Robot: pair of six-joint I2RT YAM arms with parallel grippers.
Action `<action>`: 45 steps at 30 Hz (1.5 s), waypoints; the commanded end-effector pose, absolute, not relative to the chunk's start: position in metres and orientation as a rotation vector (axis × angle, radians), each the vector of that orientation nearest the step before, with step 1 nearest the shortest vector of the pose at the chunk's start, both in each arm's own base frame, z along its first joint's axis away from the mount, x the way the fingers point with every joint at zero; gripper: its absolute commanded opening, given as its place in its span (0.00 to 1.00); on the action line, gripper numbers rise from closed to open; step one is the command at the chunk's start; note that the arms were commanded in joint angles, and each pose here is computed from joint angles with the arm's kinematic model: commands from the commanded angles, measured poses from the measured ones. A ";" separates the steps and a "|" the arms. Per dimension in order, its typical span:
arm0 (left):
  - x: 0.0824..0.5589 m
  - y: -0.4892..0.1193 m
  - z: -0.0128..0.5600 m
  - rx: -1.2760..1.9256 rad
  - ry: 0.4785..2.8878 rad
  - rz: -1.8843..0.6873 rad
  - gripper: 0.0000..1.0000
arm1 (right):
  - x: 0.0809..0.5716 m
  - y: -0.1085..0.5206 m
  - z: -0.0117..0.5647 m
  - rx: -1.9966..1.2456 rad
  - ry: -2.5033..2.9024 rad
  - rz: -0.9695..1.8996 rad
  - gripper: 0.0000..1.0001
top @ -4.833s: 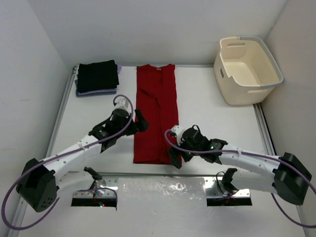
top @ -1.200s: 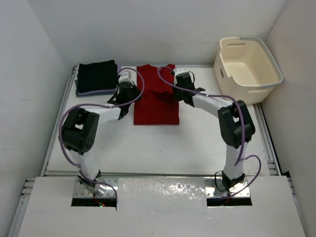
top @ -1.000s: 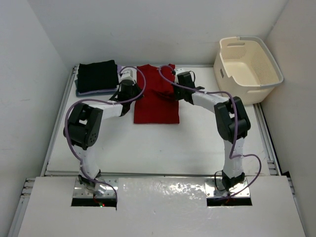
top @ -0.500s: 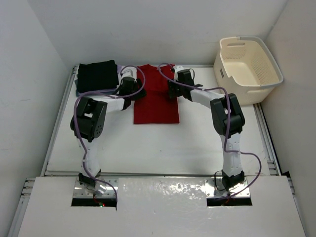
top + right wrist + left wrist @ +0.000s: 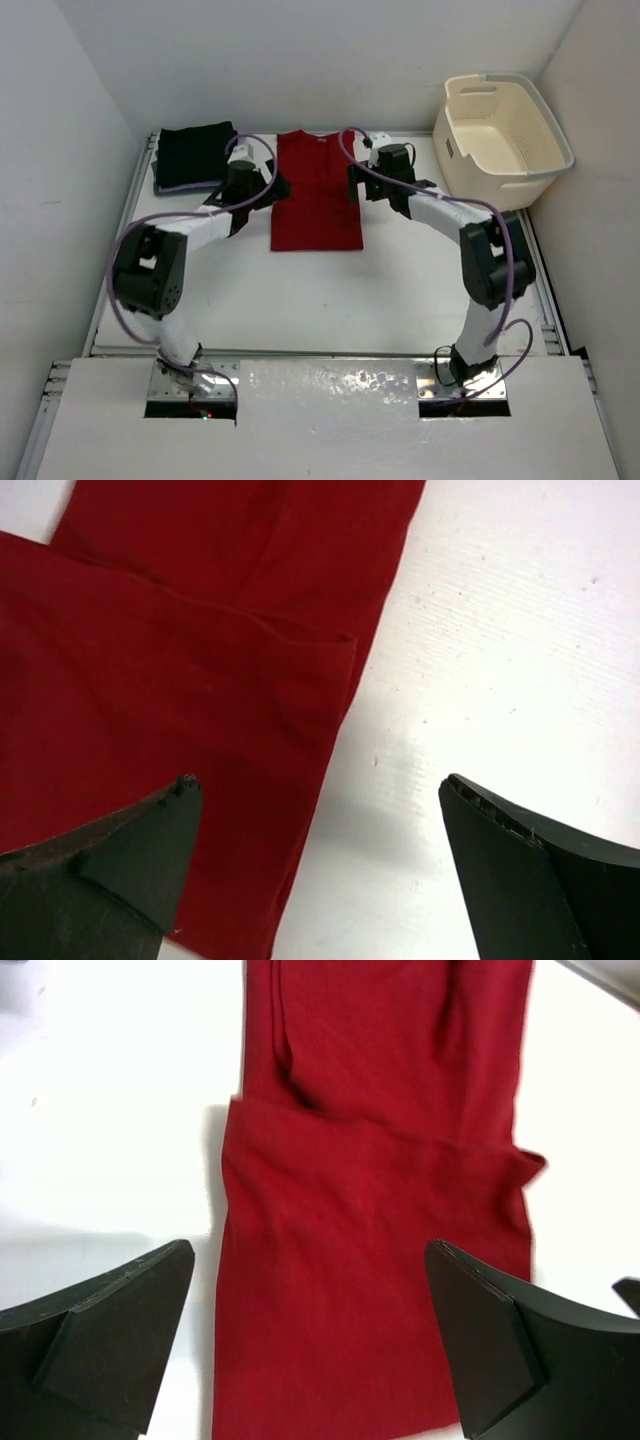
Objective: Fold and stack the t-shirts
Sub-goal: Grab one side of the 2/3 rectangular tshirt with both arms
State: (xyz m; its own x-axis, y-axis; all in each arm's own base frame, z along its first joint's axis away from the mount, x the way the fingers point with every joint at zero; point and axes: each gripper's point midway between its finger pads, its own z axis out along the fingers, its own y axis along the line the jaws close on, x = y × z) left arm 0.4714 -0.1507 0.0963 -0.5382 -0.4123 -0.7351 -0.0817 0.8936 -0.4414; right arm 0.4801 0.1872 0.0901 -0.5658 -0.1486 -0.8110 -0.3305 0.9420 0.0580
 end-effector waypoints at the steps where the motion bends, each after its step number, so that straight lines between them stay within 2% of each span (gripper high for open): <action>1: 0.452 -0.152 0.127 -0.349 2.045 -0.504 1.00 | 0.465 0.190 0.121 -0.304 2.096 0.334 0.99; 11: 0.374 -0.148 0.092 -0.345 2.136 -0.540 1.00 | 0.394 0.199 0.093 -0.288 2.167 0.491 0.99; 21: 0.352 -0.148 0.055 -0.344 2.190 -0.560 1.00 | 0.355 0.205 0.038 -0.278 2.297 0.500 0.99; 23: 0.351 -0.157 0.053 -0.315 2.203 -0.610 0.96 | 0.355 0.204 0.032 -0.271 2.307 0.497 0.99; 28: 0.350 -0.168 0.037 -0.303 2.242 -0.668 0.83 | 0.354 0.207 0.022 -0.269 2.329 0.521 0.92; 30: 0.351 -0.170 0.029 -0.304 2.260 -0.671 0.75 | 0.351 0.207 0.016 -0.267 2.341 0.527 0.88; 31: 0.352 -0.173 0.026 -0.297 2.270 -0.679 0.68 | 0.351 0.208 0.014 -0.265 2.343 0.527 0.86; 33: 0.353 -0.176 0.022 -0.289 2.283 -0.679 0.61 | 0.352 0.207 0.008 -0.262 2.354 0.520 0.85; 36: 0.354 -0.180 0.017 -0.281 2.299 -0.675 0.48 | 0.358 0.209 0.004 -0.247 2.337 0.521 0.76; 37: 0.355 -0.181 0.014 -0.278 2.311 -0.675 0.37 | 0.360 0.210 0.004 -0.237 2.341 0.527 0.67; 39: 0.354 -0.182 0.012 -0.271 2.321 -0.671 0.29 | 0.358 0.211 0.000 -0.238 2.350 0.536 0.59; 40: 0.354 -0.182 0.013 -0.270 2.317 -0.668 0.22 | 0.358 0.212 0.000 -0.236 2.345 0.543 0.51; 42: 0.353 -0.182 0.012 -0.269 2.317 -0.665 0.15 | 0.357 0.211 0.000 -0.235 2.341 0.540 0.45; 43: 0.353 -0.182 0.012 -0.272 2.319 -0.667 0.03 | 0.357 0.210 -0.001 -0.236 2.343 0.535 0.35; 45: 0.352 -0.182 0.012 -0.265 2.322 -0.664 0.00 | 0.358 0.211 0.000 -0.242 2.335 0.535 0.27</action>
